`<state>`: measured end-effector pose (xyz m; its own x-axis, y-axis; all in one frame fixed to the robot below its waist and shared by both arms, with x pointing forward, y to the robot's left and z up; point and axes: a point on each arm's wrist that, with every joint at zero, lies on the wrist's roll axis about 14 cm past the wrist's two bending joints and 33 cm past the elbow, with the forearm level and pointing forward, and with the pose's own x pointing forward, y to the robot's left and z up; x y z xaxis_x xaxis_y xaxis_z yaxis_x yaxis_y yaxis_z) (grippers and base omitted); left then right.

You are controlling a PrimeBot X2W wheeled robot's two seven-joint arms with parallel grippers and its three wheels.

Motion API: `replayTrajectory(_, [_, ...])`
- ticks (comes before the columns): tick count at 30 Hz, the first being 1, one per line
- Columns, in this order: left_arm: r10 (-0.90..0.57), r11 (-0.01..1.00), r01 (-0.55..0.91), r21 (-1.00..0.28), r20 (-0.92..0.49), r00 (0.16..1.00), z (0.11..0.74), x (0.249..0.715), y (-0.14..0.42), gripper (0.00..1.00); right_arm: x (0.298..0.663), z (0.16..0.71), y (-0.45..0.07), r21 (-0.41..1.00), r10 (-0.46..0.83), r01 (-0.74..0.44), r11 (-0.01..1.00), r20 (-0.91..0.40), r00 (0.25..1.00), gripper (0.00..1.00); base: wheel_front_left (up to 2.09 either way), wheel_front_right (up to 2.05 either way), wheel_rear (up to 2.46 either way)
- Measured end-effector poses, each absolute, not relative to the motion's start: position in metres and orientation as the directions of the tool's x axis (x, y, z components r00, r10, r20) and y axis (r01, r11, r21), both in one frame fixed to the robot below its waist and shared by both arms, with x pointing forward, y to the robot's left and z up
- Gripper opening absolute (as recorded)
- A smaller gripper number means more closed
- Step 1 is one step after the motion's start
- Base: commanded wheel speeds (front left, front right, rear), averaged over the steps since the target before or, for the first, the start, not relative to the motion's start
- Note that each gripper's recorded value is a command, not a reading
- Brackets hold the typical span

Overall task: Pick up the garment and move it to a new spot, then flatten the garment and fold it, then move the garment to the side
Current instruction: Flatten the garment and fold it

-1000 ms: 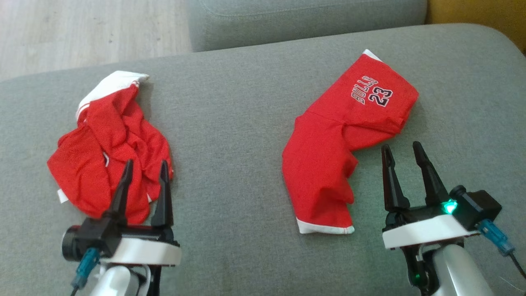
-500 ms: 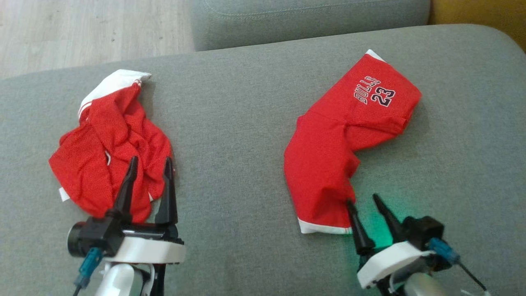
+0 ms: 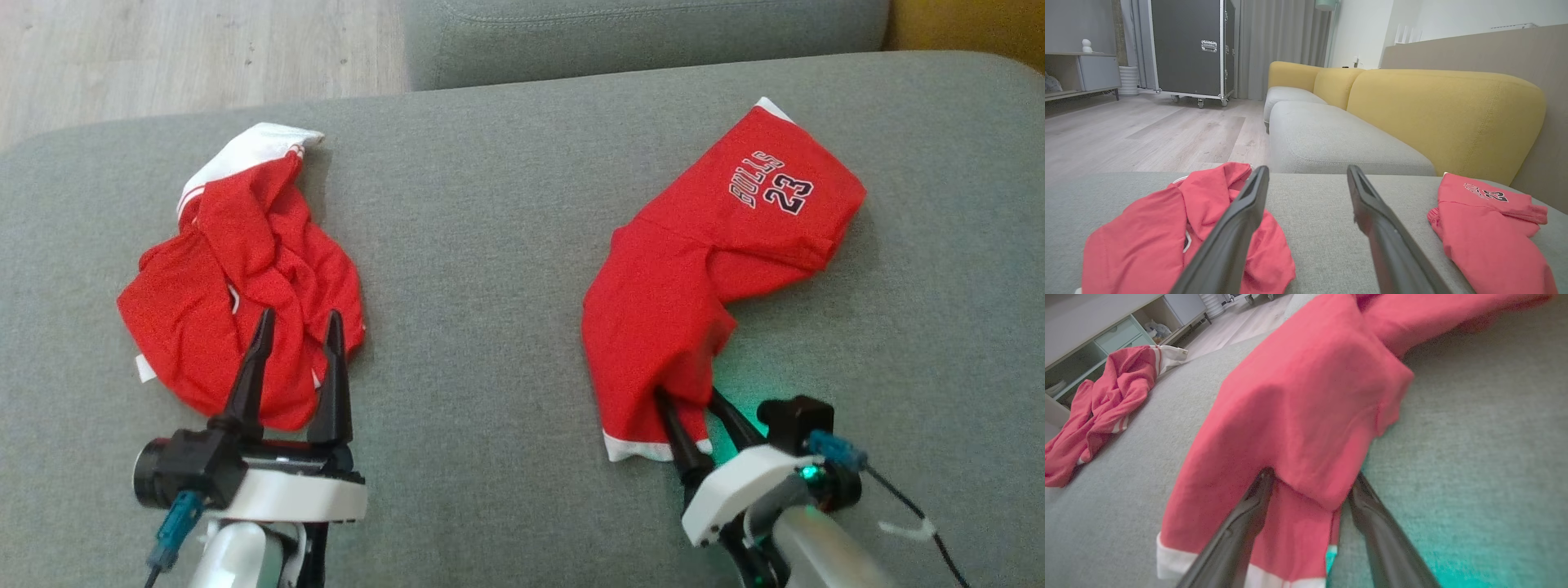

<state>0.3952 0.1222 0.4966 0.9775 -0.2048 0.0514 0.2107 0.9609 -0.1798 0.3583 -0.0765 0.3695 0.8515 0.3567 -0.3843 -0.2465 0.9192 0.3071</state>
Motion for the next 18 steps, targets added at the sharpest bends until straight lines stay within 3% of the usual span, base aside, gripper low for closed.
replayTrajectory(1, [-0.203,0.961,0.209,-0.18,0.05,0.978,0.496,0.395,0.123,1.0,0.361,0.371,-0.076,0.302,0.358,-0.251,0.92,-0.382,0.852,0.0,0.0,0.0,0.0])
replayTrajectory(5, [-0.201,0.962,0.206,-0.179,0.047,0.979,0.495,0.396,0.123,1.0,0.374,0.375,-0.095,0.263,0.301,-0.212,0.941,-0.374,0.877,0.0,0.0,0.0,0.0])
replayTrajectory(12, [-0.224,0.955,0.229,-0.189,0.048,0.973,0.494,0.396,0.113,1.0,0.389,0.395,-0.187,0.109,0.039,-0.004,0.994,-0.321,0.946,0.0,0.0,0.0,0.0])
replayTrajectory(13, [-0.243,0.95,0.249,-0.187,0.055,0.969,0.496,0.397,0.107,1.0,0.388,0.404,-0.217,0.066,-0.047,0.07,0.995,-0.294,0.954,0.0,0.0,0.0,0.0])
replayTrajectory(18, [-0.257,0.945,0.265,-0.19,0.063,0.964,0.498,0.399,0.1,1.0,0.38,0.415,-0.275,-0.024,-0.214,0.217,0.976,-0.298,0.93,0.0,0.0,0.0,0.0])
